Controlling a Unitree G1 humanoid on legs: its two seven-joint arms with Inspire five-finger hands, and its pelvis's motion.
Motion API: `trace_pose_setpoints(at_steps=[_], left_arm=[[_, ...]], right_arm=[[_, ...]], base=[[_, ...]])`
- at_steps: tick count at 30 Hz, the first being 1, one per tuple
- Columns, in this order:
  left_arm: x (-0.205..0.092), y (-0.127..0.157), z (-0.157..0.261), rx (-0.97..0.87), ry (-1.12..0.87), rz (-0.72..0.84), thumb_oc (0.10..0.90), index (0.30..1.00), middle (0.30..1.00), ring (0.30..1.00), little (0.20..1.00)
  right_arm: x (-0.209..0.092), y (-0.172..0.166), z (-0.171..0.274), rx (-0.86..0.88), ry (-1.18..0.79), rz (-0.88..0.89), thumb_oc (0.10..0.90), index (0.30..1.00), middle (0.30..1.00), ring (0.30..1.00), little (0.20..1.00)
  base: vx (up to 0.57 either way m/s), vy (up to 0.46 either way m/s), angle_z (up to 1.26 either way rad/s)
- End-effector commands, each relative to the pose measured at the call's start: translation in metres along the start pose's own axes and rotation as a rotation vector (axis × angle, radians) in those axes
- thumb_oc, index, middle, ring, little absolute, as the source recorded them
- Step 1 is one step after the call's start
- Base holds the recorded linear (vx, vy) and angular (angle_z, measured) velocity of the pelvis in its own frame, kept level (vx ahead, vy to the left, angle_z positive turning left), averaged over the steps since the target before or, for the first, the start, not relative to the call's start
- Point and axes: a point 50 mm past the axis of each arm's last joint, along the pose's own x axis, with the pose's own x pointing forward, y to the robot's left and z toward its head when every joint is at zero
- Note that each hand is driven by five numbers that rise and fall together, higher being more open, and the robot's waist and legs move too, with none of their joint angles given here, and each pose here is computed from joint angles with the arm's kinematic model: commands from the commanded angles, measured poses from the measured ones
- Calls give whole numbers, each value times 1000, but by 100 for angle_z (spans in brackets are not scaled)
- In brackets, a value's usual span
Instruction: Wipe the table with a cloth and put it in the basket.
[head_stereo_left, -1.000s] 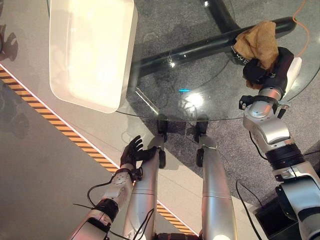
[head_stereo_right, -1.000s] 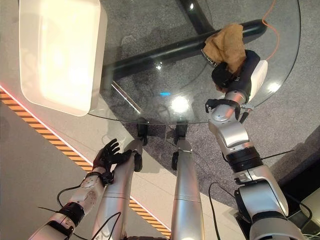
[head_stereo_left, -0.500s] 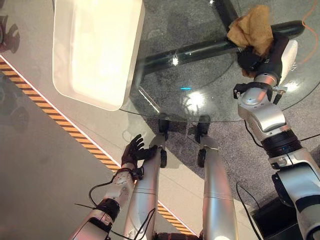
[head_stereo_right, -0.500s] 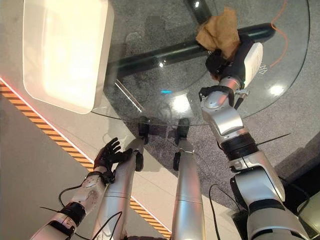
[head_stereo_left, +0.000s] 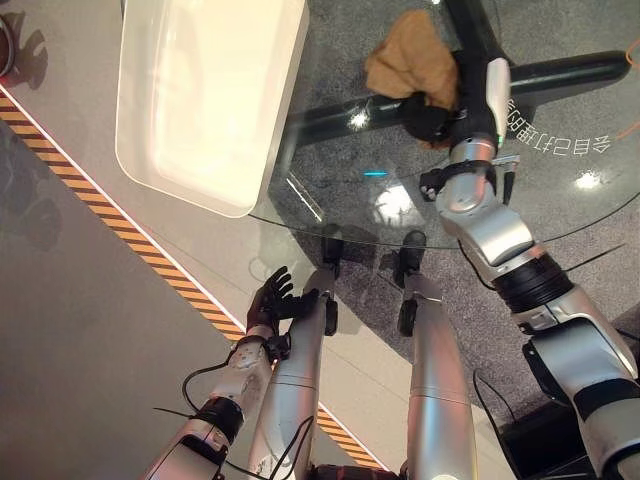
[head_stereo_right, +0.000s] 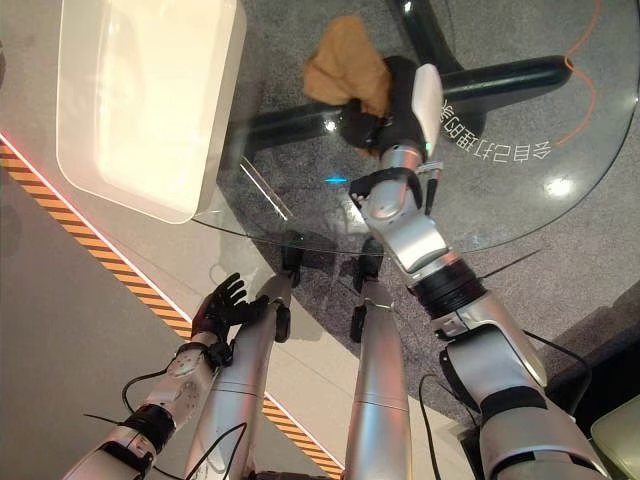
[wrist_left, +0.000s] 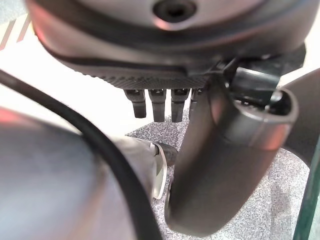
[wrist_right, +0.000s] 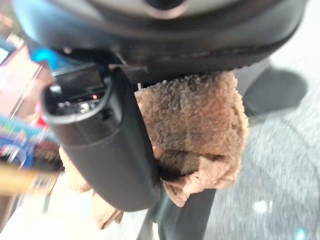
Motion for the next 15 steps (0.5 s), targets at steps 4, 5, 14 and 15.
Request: trace_pose_setpoints(at_steps=[4, 5, 14, 15], left_arm=[[-33, 10, -63, 35, 186, 42, 800, 900, 900, 900, 900], [-33, 10, -63, 35, 185, 41, 800, 900, 900, 900, 900], [-32, 10, -61, 46, 181, 42, 800, 900, 900, 900, 900], [-31, 10, -61, 46, 181, 44, 800, 900, 900, 900, 900]], right_arm=[[-19, 20, 16, -66, -174, 155, 100, 300, 300, 300, 200], [-21, 22, 14, -77, -170, 171, 100, 300, 300, 300, 200], [-34, 40, 2, -109, -154, 264, 100, 300, 300, 300, 200], [-34, 40, 1, -112, -154, 262, 100, 300, 300, 300, 200]], base=[[5, -13, 4], [0, 0, 0], [5, -19, 1], [0, 0, 0]])
